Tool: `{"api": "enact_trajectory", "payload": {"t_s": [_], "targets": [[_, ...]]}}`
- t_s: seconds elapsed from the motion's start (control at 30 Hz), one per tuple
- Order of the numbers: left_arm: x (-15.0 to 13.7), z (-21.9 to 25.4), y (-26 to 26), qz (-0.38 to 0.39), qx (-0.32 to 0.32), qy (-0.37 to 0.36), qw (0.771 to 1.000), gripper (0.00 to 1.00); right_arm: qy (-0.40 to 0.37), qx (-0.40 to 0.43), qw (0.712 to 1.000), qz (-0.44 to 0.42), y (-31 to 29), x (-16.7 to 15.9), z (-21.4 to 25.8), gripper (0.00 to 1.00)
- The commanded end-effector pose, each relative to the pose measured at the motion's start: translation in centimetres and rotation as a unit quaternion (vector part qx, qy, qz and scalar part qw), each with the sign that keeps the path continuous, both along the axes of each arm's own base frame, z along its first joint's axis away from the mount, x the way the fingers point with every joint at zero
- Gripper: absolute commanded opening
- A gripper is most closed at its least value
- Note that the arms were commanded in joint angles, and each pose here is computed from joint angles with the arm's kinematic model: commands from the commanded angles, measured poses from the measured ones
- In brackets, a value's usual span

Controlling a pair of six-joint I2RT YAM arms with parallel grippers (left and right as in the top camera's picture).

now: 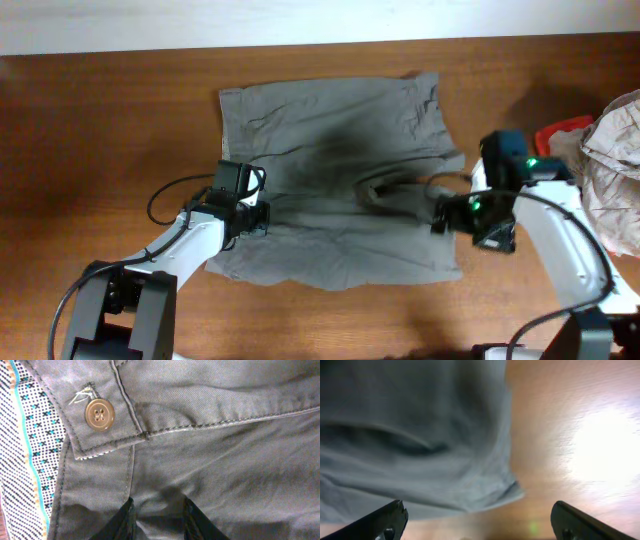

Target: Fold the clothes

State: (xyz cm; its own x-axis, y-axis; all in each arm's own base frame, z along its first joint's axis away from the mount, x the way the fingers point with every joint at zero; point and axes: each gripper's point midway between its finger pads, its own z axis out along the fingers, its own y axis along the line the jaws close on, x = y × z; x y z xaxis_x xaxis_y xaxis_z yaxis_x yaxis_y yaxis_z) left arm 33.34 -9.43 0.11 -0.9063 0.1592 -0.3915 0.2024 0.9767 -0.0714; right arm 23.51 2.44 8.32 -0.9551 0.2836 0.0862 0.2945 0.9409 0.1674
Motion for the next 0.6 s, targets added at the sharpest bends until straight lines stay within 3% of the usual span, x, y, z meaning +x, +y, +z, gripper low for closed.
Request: {"api": "enact_trajectory", "payload": {"t_s": [0.0, 0.1, 0.2, 0.3, 0.5, 0.53, 0.57], "targets": [[-0.7, -1.2, 0.9, 0.013, 0.016, 0.019, 1.000, 0.31, 0.038, 0.039, 0.999, -0.005, 1.5, -2.4, -2.6, 0.96], [-0.7, -1.2, 0.8, 0.013, 0.015, 0.019, 1.000, 0.31, 0.039, 0.043, 0.998, 0.001, 1.7, -3.4, -4.9, 0.97], [-0.7, -1.2, 0.8, 0.013, 0.015, 0.019, 1.000, 0.31, -0.003, 0.118, 0.992, 0.050, 4.6, -2.9, -6.0, 0.97], [-0.7, -1.2, 0.8, 0.013, 0.015, 0.020, 1.000, 0.31, -0.063, 0.181, 0.978, 0.087, 7.5, -1.1, -5.6, 0.89], [-0.7, -1.2, 0.8, 0.012, 0.015, 0.020, 1.000, 0.31, -0.110, 0.185, 0.971, 0.104, 8.5, 2.1, -2.6, 0.11], [-0.7, -1.2, 0.8, 0.013, 0.015, 0.020, 1.000, 0.31, -0.100, 0.176, 0.975, 0.096, 8.2, 2.3, -1.9, 0.04], [-0.7, -1.2, 0.8, 0.013, 0.015, 0.020, 1.000, 0.31, -0.085, 0.158, 0.980, 0.086, 7.7, 2.3, -0.9, 0.04]]}}
